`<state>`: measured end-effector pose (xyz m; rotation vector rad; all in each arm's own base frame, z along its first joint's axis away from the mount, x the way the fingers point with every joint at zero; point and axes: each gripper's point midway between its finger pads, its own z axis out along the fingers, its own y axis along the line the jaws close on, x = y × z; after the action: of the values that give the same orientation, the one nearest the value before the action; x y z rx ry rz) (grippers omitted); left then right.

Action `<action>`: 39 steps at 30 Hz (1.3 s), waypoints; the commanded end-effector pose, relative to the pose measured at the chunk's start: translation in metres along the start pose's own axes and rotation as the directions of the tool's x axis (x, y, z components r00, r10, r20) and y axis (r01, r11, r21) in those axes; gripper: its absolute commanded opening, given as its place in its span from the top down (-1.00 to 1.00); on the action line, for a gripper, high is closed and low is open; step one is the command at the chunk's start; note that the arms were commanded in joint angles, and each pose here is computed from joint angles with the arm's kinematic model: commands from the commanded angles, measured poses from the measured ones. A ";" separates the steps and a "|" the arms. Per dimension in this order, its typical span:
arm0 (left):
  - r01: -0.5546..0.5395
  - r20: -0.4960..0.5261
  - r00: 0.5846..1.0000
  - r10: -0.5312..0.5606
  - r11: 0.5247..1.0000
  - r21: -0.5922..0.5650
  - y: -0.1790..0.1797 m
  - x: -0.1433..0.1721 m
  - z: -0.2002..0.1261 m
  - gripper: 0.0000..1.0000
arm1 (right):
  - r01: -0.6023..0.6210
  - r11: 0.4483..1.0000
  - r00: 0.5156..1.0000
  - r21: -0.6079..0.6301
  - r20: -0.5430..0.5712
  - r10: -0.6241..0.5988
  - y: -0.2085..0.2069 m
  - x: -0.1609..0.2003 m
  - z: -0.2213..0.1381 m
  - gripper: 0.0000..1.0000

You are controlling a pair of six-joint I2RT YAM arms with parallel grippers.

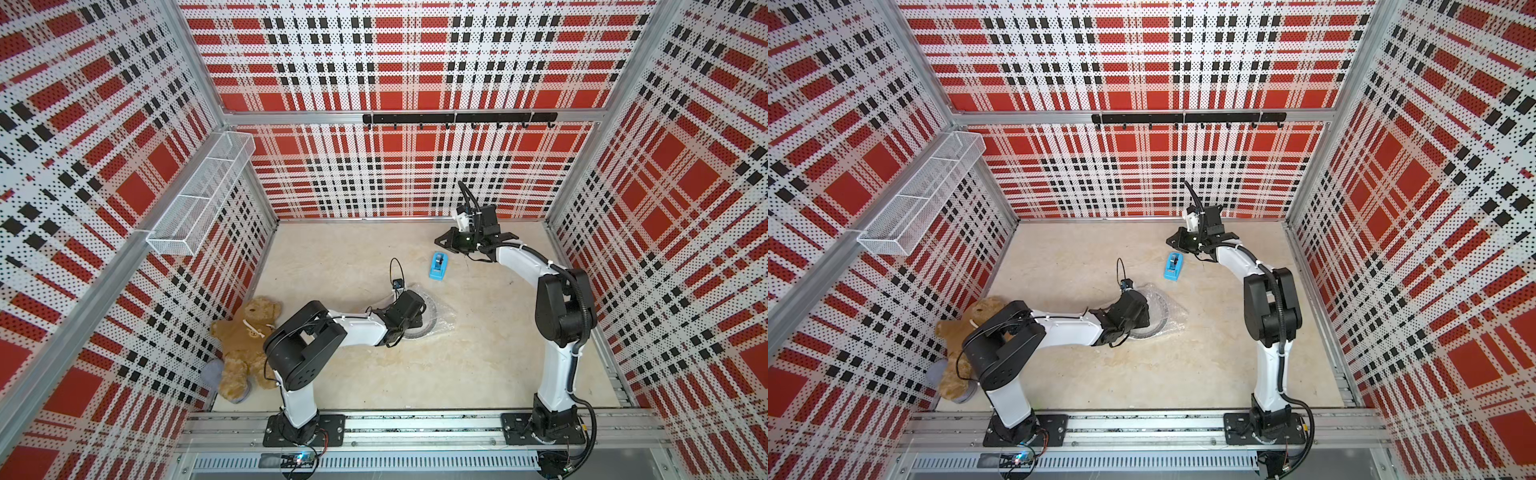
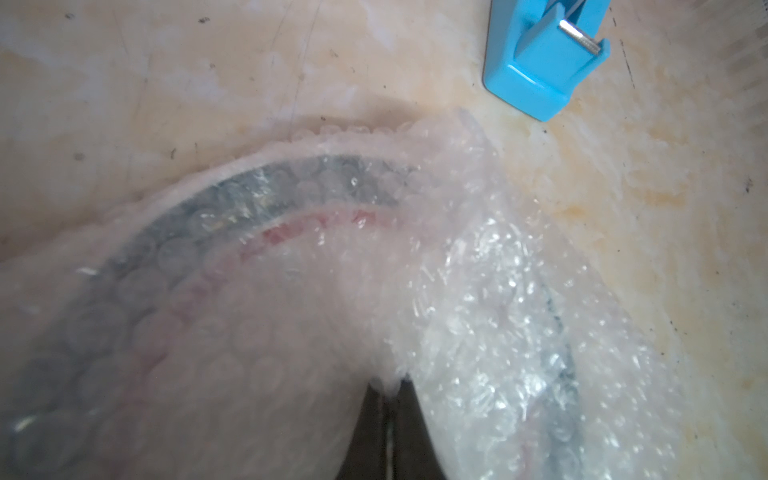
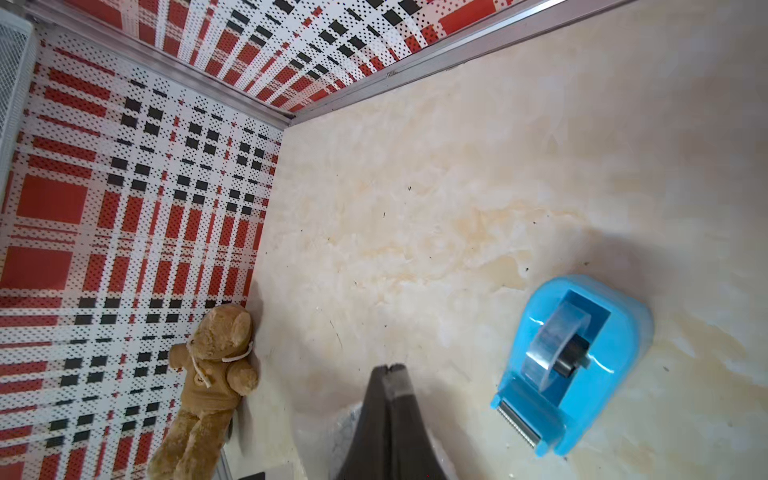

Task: Wrap dinner plates in bubble wrap
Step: Pull the tape from the tape cutter.

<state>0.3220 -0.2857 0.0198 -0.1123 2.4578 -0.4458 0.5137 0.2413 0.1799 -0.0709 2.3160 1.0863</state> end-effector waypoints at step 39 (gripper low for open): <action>-0.128 -0.336 0.939 0.070 0.980 -0.153 0.063 0.098 0.007 1.00 | 0.193 0.980 0.960 -0.054 0.216 -0.178 0.078 -0.041 -0.058 1.00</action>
<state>0.3228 -0.2866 0.0197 -0.1086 2.4533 -0.4480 0.5062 0.2404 0.2426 -0.1412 2.1641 1.0075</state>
